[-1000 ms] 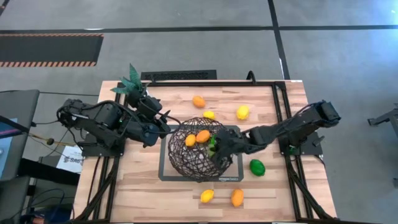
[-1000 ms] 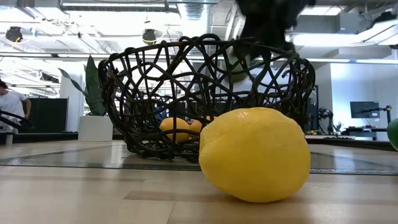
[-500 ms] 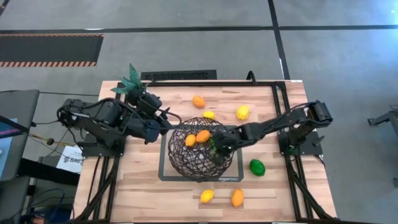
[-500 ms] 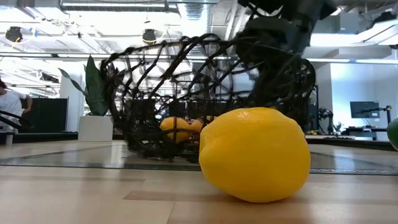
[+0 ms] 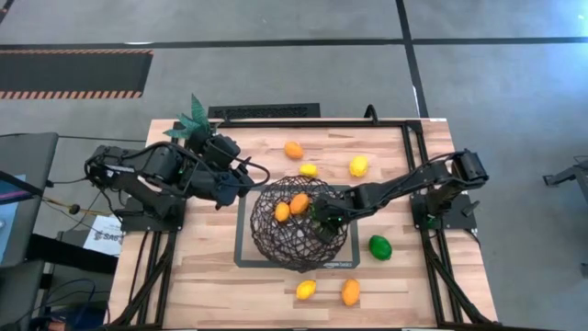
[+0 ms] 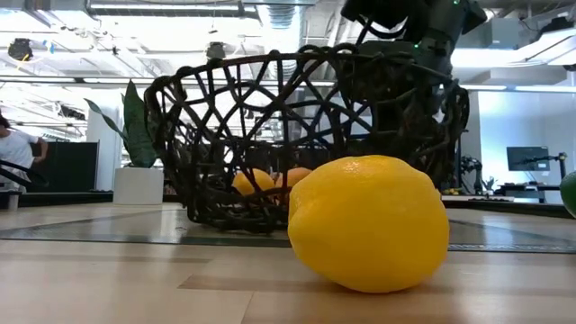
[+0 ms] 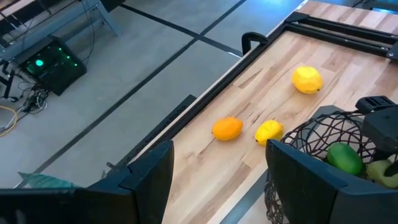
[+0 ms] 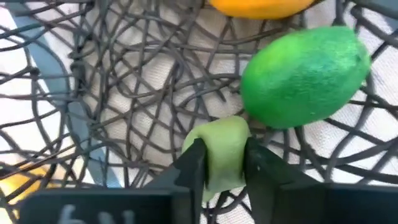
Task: Build produce basket
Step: Put the left lime into the basket, then put the lemon into the basket
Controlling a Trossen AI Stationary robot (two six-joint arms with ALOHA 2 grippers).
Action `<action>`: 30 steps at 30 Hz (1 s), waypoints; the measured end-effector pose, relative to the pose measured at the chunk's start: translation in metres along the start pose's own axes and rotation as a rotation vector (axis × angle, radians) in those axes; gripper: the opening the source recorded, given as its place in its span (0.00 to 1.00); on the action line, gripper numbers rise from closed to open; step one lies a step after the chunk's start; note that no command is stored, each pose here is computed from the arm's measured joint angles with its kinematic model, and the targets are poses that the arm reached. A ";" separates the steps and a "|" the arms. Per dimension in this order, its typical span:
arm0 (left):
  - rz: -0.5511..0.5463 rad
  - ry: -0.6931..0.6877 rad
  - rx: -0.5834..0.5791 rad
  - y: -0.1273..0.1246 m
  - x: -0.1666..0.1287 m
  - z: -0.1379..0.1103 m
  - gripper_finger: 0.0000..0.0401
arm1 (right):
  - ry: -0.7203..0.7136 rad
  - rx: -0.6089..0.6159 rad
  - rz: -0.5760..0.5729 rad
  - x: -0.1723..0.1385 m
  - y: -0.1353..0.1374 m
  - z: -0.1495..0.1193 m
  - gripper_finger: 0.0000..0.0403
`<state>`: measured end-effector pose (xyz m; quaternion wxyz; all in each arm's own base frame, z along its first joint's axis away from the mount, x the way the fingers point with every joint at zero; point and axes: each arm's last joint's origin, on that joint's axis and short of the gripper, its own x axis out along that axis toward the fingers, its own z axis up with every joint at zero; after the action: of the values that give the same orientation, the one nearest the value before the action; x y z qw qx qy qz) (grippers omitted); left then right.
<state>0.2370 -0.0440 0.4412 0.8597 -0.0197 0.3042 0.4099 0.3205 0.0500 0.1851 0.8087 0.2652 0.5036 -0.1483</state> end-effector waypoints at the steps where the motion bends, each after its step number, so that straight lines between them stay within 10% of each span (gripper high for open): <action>1: -0.002 0.002 0.000 0.000 0.000 0.000 0.60 | 0.002 -0.001 -0.002 0.000 0.000 0.000 0.30; 13: -0.019 0.016 -0.001 -0.001 0.000 0.000 0.60 | -0.038 -0.021 0.022 -0.023 0.015 0.023 0.59; 22: -0.003 0.090 0.039 0.010 0.016 0.005 0.60 | -0.150 -0.115 0.082 -0.075 0.031 0.059 0.58; 30: -0.127 0.294 0.330 0.012 0.078 -0.005 0.60 | -0.377 -0.257 0.172 -0.165 0.042 0.096 0.57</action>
<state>0.2624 0.0165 0.3976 0.8218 0.0424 0.4871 0.2924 0.3382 0.0237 0.3784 0.9252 0.1696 0.3342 -0.0605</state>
